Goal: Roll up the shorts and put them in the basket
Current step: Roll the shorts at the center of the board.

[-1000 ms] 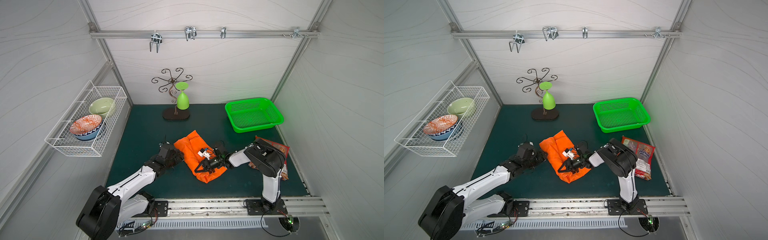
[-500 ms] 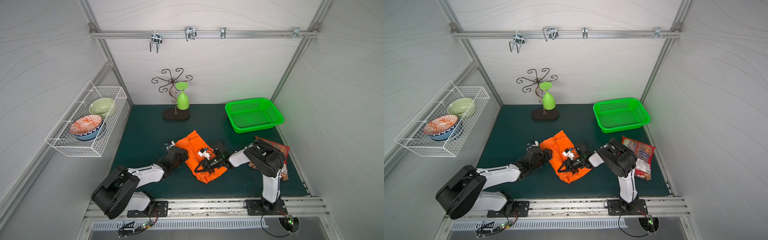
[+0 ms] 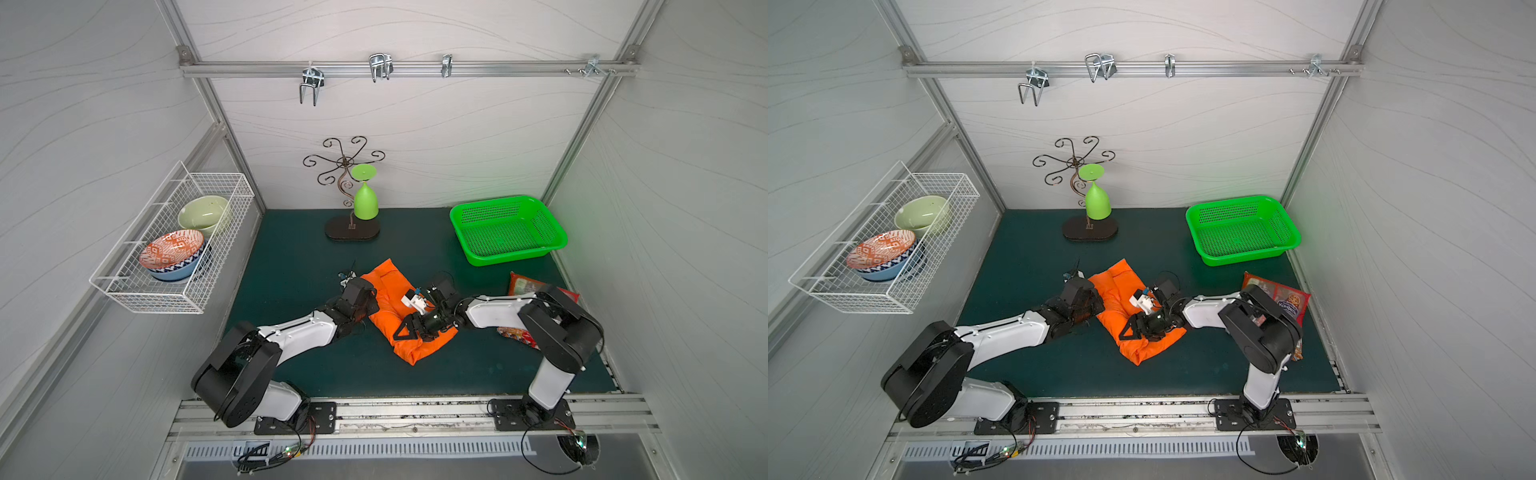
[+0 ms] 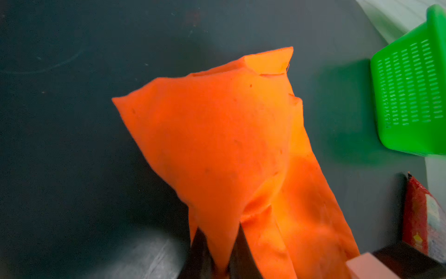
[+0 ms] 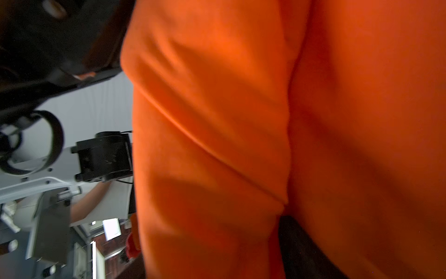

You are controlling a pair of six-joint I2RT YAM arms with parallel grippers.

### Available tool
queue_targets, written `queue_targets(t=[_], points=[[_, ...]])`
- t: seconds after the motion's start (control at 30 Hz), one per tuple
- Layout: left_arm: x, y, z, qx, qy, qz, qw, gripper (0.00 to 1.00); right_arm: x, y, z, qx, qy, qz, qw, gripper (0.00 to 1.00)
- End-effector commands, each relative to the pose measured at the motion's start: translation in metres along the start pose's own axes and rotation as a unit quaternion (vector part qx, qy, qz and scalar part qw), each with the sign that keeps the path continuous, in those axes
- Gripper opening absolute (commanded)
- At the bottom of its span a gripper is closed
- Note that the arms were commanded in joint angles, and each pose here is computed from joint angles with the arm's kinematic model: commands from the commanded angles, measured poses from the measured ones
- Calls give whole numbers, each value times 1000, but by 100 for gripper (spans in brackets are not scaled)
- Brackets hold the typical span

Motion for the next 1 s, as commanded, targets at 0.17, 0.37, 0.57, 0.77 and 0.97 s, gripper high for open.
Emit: queue_targets(t=[0.17, 0.37, 0.57, 0.77, 0.97], points=[[13, -3, 4, 0, 63, 71, 995, 0, 71, -18, -19, 95, -290, -39, 952, 73], [16, -2, -1, -2, 82, 104, 991, 0, 81, -24, 25, 233, -352, -91, 902, 77], [16, -4, -3, 3, 89, 121, 989, 0, 48, -35, 77, 389, -333, -114, 851, 86], [15, -6, -4, 8, 90, 129, 988, 0, 14, -29, 84, 433, -350, -103, 824, 90], [13, -11, -6, 15, 84, 143, 986, 0, -18, -18, 68, 449, -385, -93, 801, 90]])
Point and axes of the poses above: each gripper's point midway between its finger pads, its own x axis back along the fingers, its own z axis along the line the jaws close on, y = z × x, the point moved 2 cm from there along x, back along the fingers, and after that the axes turned 7 degrees about -x, right-handed, at the moved point
